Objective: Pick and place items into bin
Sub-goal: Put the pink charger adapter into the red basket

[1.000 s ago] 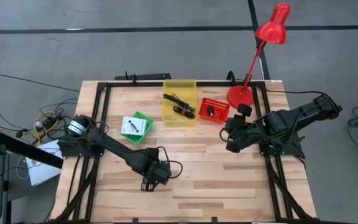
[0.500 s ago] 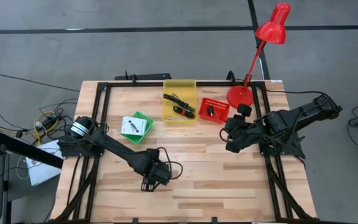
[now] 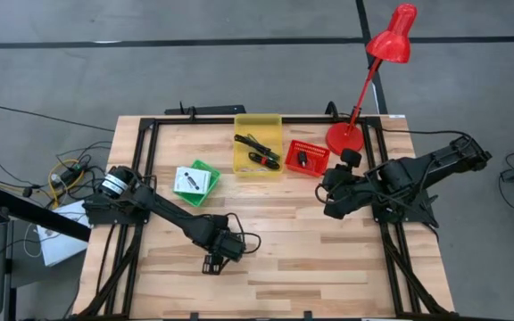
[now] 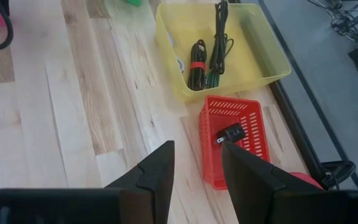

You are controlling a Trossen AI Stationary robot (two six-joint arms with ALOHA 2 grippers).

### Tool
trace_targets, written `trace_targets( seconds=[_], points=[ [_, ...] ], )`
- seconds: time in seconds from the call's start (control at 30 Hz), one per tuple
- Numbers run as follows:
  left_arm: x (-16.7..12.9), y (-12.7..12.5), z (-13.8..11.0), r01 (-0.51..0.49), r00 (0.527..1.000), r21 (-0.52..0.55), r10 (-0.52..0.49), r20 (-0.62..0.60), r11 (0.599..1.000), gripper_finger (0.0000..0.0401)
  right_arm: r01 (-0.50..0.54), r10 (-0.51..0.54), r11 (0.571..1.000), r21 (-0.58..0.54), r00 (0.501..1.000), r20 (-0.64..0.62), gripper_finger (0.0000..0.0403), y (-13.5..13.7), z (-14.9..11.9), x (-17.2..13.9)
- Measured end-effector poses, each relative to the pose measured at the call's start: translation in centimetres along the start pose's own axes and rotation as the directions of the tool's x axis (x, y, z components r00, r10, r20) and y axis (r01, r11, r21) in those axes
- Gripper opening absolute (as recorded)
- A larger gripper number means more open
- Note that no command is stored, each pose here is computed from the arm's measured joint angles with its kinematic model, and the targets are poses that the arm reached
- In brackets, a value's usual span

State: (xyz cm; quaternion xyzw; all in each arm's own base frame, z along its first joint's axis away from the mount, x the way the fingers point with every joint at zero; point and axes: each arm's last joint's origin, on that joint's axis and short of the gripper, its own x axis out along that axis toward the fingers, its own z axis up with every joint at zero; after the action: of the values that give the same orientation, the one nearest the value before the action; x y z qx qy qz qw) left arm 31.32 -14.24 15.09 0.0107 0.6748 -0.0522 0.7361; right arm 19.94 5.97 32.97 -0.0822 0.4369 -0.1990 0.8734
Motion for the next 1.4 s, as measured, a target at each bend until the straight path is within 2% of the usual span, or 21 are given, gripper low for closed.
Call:
trace_targets(
  seconds=[0.43,0.57,0.77,1.07,1.2,1.4],
  points=[
    [0.0,0.4,0.1,0.016,1.000,0.005,-0.016,-0.005,1.000,0.0239,-0.004,0.004,1.000,0.008,1.000,0.011,0.0129,0.1,0.1,0.0],
    [0.0,0.4,0.1,0.017,1.000,0.009,-0.016,-0.005,1.000,0.0213,-0.004,0.004,1.000,0.008,1.000,0.011,0.0129,0.1,0.1,0.0],
    [0.0,0.6,0.2,0.033,0.999,0.014,-0.033,-0.010,0.999,0.0141,-0.004,0.004,1.000,0.007,1.000,0.011,0.0129,0.1,0.1,0.0],
    [-0.8,0.5,0.9,0.049,0.999,0.040,-0.049,0.009,0.998,0.0136,-0.004,0.004,1.000,0.003,1.000,0.012,0.0129,0.0,0.1,0.0],
    [-2.0,0.7,1.7,0.004,0.999,0.078,-0.007,0.032,0.997,0.0140,-0.003,0.003,1.000,-0.005,1.000,0.011,0.0129,0.0,0.1,0.0],
    [-4.4,2.7,3.3,-0.131,0.990,0.115,0.123,0.072,0.985,0.0138,-0.002,0.002,1.000,-0.015,1.000,0.007,0.0129,0.0,0.1,0.0]
  ],
)
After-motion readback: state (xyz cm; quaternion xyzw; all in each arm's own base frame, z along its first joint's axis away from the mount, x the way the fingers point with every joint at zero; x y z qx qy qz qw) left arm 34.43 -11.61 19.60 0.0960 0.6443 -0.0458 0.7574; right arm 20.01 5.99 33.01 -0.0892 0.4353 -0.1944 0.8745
